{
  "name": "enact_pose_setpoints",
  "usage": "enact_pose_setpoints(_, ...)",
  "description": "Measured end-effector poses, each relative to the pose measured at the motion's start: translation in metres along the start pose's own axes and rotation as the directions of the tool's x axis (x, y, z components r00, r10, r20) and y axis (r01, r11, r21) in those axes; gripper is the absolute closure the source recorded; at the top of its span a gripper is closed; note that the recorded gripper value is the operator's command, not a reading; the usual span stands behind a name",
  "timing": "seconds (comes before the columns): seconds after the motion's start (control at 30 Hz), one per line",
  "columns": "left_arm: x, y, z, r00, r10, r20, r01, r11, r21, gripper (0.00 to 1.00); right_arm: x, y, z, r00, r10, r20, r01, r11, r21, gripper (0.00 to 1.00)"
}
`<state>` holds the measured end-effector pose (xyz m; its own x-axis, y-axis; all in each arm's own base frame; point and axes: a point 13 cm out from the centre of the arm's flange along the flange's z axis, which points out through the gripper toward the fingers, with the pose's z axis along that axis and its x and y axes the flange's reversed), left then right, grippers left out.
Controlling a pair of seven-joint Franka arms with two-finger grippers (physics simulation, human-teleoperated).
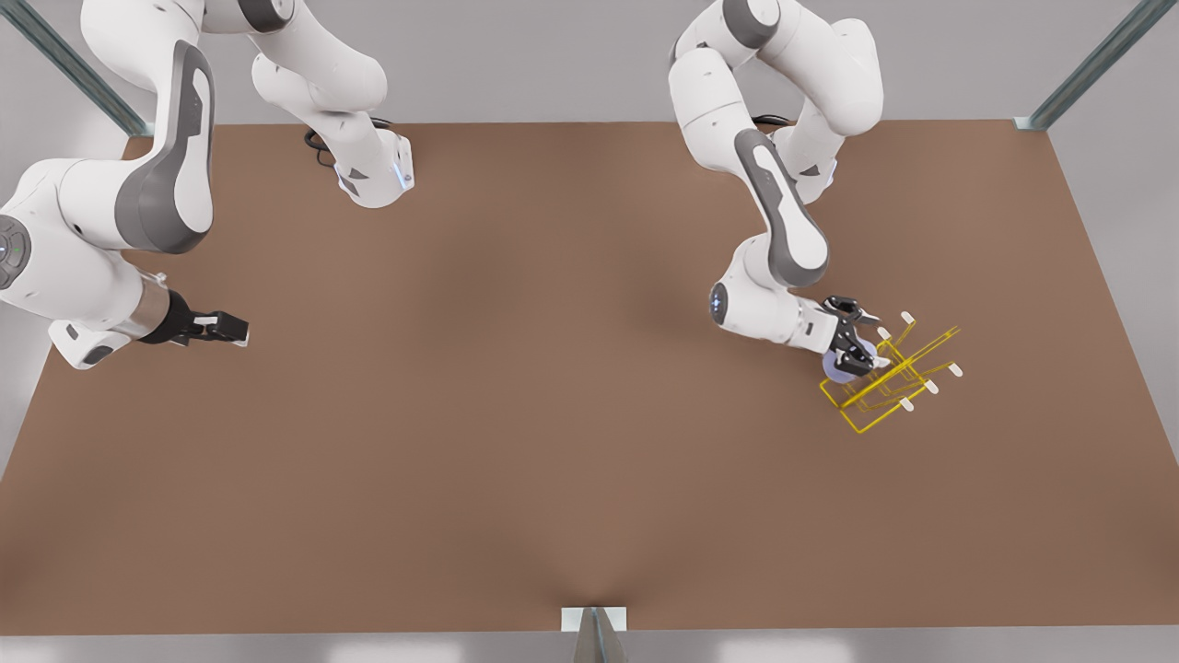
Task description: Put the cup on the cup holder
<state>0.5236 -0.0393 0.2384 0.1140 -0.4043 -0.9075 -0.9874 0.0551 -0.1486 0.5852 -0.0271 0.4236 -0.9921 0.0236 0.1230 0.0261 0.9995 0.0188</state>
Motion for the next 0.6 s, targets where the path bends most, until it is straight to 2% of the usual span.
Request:
enact_pose_setpoints(0.03, 0.003, -0.015, -0.053, 0.983, 0.022, -0.184, -0.022, 1.0, -0.001, 0.0, 0.0, 0.0, 0.0, 1.0, 0.0, 0.0, 0.0, 1.0, 0.0, 0.0)
enact_pose_setpoints(0.07, -0.018, -0.036, -0.102, 0.946, 0.046, -0.32, -0.048, 0.999, 0.001, 0.0, 0.0, 0.0, 0.0, 1.0, 0.0, 0.0, 0.0, 1.0, 0.0, 0.0)
enact_pose_setpoints(0.1, -0.052, -0.057, -0.134, 0.91, 0.065, -0.409, -0.073, 0.997, -0.003, 0.0, 0.0, 0.0, 0.001, 1.0, -0.001, -0.001, 0.001, 1.0, 0.0, 0.0)
enact_pose_setpoints(0.17, -0.122, -0.082, -0.146, 0.837, 0.121, -0.534, -0.165, 0.986, -0.034, 0.0, 0.0, -0.001, 0.001, 1.0, -0.002, -0.001, 0.002, 1.0, 0.0, 0.0)
enact_pose_setpoints(0.23, -0.151, -0.076, -0.125, 0.678, 0.182, -0.712, -0.31, 0.949, -0.052, 0.0, 0.0, -0.001, 0.001, 1.0, -0.004, -0.001, 0.004, 1.0, -0.001, 0.0)
enact_pose_setpoints(0.27, -0.142, -0.08, -0.122, 0.554, 0.239, -0.797, -0.398, 0.917, -0.002, 0.0, 0.0, -0.001, 0.001, 1.0, -0.005, -0.001, 0.005, 1.0, -0.001, 0.0)
enact_pose_setpoints(0.3, -0.119, -0.085, -0.147, 0.396, 0.357, -0.846, -0.492, 0.86, 0.132, 0.0, 0.0, -0.001, 0.001, 1.0, -0.005, -0.001, 0.005, 1.0, -0.001, 0.0)
enact_pose_setpoints(0.33, -0.101, -0.077, -0.18, 0.23, 0.484, -0.845, -0.559, 0.776, 0.292, 0.0, 0.0, -0.001, 0.001, 1.0, -0.006, -0.001, 0.006, 1.0, -0.001, 0.0)
enact_pose_setpoints(0.37, -0.099, -0.058, -0.199, 0.106, 0.575, -0.811, -0.587, 0.695, 0.416, 0.0, 0.0, -0.001, 0.001, 1.0, -0.007, -0.001, 0.007, 1.0, -0.001, 0.0)
enact_pose_setpoints(0.4, -0.097, -0.036, -0.198, 0.028, 0.633, -0.774, -0.601, 0.629, 0.493, 0.0, 0.0, -0.001, 0.001, 1.0, -0.008, -0.001, 0.008, 1.0, -0.001, 0.0)
enact_pose_setpoints(0.47, -0.095, -0.02, -0.189, -0.06, 0.713, -0.698, -0.62, 0.521, 0.586, 0.0, 0.0, -0.001, 0.001, 1.0, -0.009, -0.001, 0.009, 1.0, -0.001, 0.0)
enact_pose_setpoints(0.6, -0.123, -0.049, -0.177, -0.154, 0.801, -0.579, -0.587, 0.397, 0.705, 0.0, 0.0, 0.0, 0.001, 1.0, -0.012, -0.002, 0.012, 1.0, 0.0, 0.0)
